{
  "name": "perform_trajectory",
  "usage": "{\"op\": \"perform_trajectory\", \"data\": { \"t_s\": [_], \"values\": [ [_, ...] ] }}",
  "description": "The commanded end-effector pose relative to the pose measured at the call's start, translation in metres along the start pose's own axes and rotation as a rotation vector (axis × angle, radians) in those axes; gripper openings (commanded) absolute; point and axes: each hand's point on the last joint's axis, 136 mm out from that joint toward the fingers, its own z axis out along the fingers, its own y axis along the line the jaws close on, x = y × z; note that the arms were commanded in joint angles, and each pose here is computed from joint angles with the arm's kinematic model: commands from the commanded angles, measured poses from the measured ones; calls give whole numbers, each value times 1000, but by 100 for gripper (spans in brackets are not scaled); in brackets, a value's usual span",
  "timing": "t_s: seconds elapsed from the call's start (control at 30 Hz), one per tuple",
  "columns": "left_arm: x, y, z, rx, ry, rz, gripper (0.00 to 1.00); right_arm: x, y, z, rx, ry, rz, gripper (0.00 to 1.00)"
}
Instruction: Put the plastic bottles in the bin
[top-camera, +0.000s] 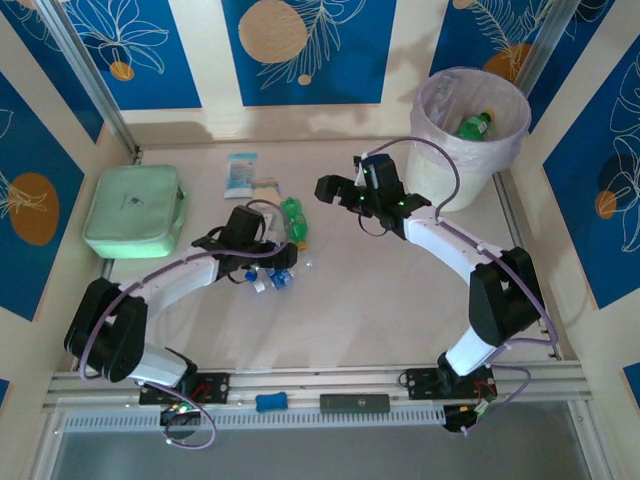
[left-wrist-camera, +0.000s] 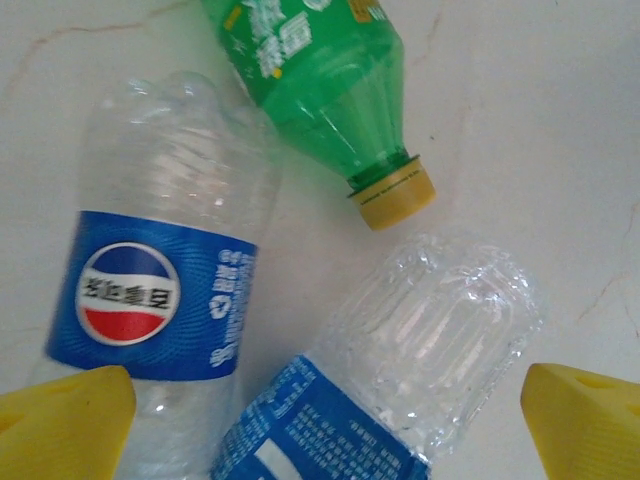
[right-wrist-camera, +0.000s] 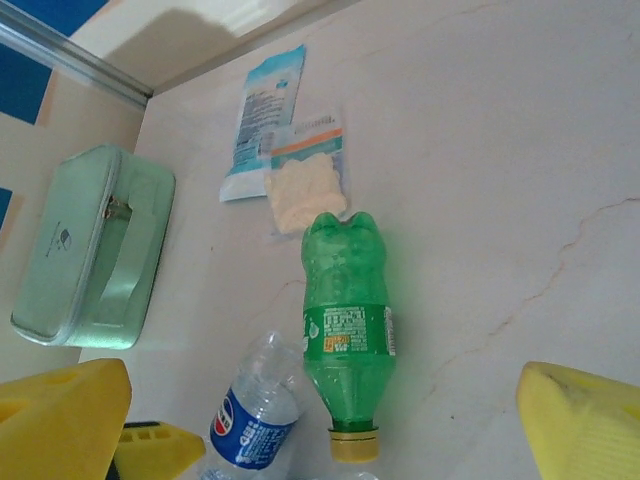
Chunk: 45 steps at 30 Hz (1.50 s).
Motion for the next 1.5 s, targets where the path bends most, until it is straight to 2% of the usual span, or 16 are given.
{"op": "perform_trajectory", "data": {
  "t_s": [0.0, 0.27, 0.67, 1.1, 1.2, 1.33, 1.47],
  "values": [
    [0, -20, 2, 51, 35, 60, 97, -15, 4, -14, -5, -64, 14, 99],
    [39, -37, 8, 49, 157, 120, 96, -17, 1, -13, -4, -74, 31, 99],
    [78, -40, 12, 41, 249, 125, 95, -14, -1, -11, 1, -57, 41, 99],
    [93, -36, 27, 17, 290, 165, 83, -13, -7, -9, 13, -46, 58, 99],
    [99, -32, 31, -2, 306, 175, 74, -13, -8, -8, 12, -43, 64, 99],
    [98, -36, 30, 10, 301, 185, 53, -13, -10, -9, 14, -39, 72, 99],
    [86, -41, 24, 18, 246, 194, 46, -14, -12, -10, 18, -41, 75, 99]
  ]
}}
